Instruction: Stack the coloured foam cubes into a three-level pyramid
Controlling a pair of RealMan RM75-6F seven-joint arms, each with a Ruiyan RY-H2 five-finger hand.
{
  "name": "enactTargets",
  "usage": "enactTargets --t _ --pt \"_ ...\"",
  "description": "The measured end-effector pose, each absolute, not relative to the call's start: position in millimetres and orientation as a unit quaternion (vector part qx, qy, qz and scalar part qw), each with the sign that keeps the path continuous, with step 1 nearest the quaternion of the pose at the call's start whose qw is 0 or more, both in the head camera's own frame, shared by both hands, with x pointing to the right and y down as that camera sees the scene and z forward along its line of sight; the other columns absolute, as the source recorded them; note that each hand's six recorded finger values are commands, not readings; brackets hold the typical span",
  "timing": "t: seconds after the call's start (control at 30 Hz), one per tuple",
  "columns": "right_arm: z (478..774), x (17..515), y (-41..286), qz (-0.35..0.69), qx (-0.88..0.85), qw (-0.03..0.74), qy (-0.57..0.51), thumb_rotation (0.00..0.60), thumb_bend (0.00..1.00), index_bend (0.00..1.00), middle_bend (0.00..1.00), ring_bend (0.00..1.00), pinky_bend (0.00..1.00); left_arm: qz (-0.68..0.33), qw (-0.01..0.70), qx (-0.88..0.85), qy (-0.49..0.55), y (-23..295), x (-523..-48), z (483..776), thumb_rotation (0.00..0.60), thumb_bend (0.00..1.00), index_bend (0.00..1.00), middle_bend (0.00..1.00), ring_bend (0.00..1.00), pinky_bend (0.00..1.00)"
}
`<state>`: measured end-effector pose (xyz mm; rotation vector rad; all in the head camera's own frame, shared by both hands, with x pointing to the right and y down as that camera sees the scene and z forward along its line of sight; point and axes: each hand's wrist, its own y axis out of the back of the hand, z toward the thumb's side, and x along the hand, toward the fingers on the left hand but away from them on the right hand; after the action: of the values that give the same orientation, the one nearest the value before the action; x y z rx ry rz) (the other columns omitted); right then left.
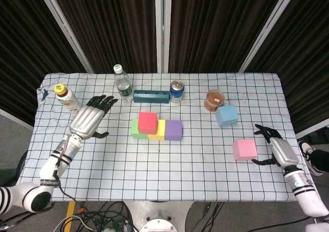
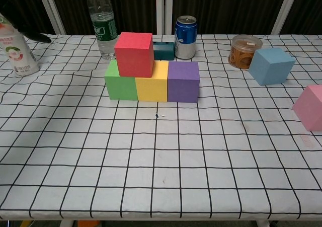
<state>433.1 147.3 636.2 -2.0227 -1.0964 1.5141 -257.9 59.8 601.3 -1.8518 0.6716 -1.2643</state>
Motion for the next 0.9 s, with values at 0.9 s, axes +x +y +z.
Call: enactTargets --t 0.9 --pt "630.9 354.6 99.0 0.432 -0.791 0.214 -0.377 0.600 0.21 0.04 0.43 0.09 0.01 -0.519 0.356 -0.708 0.322 68.0 -322.9 601.0 0.600 0.13 0.06 0.03 0.02 0.09"
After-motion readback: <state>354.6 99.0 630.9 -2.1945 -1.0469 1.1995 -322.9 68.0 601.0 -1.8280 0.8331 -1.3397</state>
